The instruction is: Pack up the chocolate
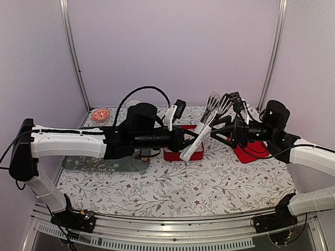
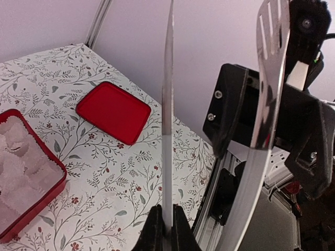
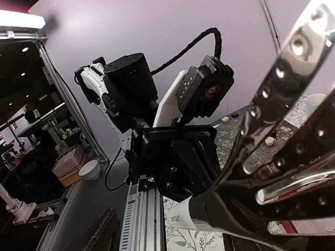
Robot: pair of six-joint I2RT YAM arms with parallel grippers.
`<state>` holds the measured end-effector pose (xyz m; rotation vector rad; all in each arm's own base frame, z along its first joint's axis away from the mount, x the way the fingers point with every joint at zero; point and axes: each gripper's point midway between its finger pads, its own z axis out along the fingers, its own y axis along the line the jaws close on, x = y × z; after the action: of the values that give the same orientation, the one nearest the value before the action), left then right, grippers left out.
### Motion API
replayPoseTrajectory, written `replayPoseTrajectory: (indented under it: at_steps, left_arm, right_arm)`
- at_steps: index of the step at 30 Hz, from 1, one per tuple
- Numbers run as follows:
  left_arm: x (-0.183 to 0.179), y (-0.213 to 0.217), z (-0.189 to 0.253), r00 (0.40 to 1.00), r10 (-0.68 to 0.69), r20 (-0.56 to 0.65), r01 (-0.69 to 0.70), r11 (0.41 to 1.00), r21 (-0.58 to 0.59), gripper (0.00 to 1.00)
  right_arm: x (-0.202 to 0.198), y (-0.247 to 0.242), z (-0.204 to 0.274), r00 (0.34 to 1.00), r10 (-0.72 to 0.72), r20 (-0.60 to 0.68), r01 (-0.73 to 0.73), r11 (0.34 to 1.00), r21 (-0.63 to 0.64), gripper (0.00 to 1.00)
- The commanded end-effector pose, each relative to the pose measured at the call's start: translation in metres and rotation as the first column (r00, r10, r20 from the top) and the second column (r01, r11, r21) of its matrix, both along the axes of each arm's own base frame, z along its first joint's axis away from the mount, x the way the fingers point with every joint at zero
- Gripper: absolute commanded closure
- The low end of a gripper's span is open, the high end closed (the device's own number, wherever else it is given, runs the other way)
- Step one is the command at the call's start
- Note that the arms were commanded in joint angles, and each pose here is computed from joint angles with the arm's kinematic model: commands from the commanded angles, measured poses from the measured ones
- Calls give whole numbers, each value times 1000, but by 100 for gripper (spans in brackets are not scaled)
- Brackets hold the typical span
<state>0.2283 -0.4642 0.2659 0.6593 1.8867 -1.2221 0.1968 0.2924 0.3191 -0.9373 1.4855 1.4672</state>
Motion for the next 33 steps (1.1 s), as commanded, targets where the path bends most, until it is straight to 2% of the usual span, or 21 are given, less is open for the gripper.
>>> replayPoseTrajectory:
  at_steps: [1, 8, 12, 13, 18, 21, 23, 26, 27, 29, 31, 33]
  left_arm:
    - [-7, 1, 36, 999, -32, 37, 36, 992, -120, 100]
    - [-4, 0, 34, 1000, -21, -1, 21, 990, -140, 100]
    - [3, 4, 26, 998, 9, -62, -17, 989, -144, 100]
    - [7, 8, 22, 996, 24, -89, -37, 988, -147, 100]
    - [35, 43, -5, 964, 93, -251, -143, 971, -191, 100]
    - [47, 62, -14, 945, 128, -302, -196, 958, -209, 100]
    - [47, 65, -8, 957, 122, -264, -182, 959, -218, 100]
    - [22, 49, 26, 995, -27, -93, 1, 963, -268, 100]
    - [13, 46, 36, 997, -66, -39, 53, 960, -274, 93]
    - [-1, 44, 50, 992, -111, 54, 121, 955, -271, 63]
    - [-10, 49, 60, 987, -128, 98, 150, 951, -272, 35]
    - [-17, 57, 62, 982, -133, 134, 164, 951, -263, 20]
  right_arm:
    - [-7, 16, 14, 997, 39, 64, -42, 998, 39, 34]
    - [-14, 29, 20, 994, 72, 85, -78, 994, 72, 61]
    - [-20, 30, 28, 990, 91, 112, -101, 991, 86, 96]
    - [-22, 30, 29, 988, 98, 118, -109, 990, 88, 100]
    - [-37, 29, 33, 975, 160, 151, -175, 980, 91, 100]
    - [-46, 29, 34, 969, 191, 156, -206, 974, 91, 100]
    - [-47, 29, 34, 969, 195, 151, -210, 974, 89, 100]
    - [-41, 32, 26, 976, 179, 127, -189, 979, 74, 100]
    - [-38, 34, 24, 976, 175, 127, -185, 980, 69, 100]
    - [-36, 36, 23, 976, 178, 128, -188, 980, 66, 100]
    - [-35, 37, 26, 975, 177, 134, -187, 980, 68, 100]
    - [-36, 36, 31, 974, 175, 147, -187, 980, 71, 100]
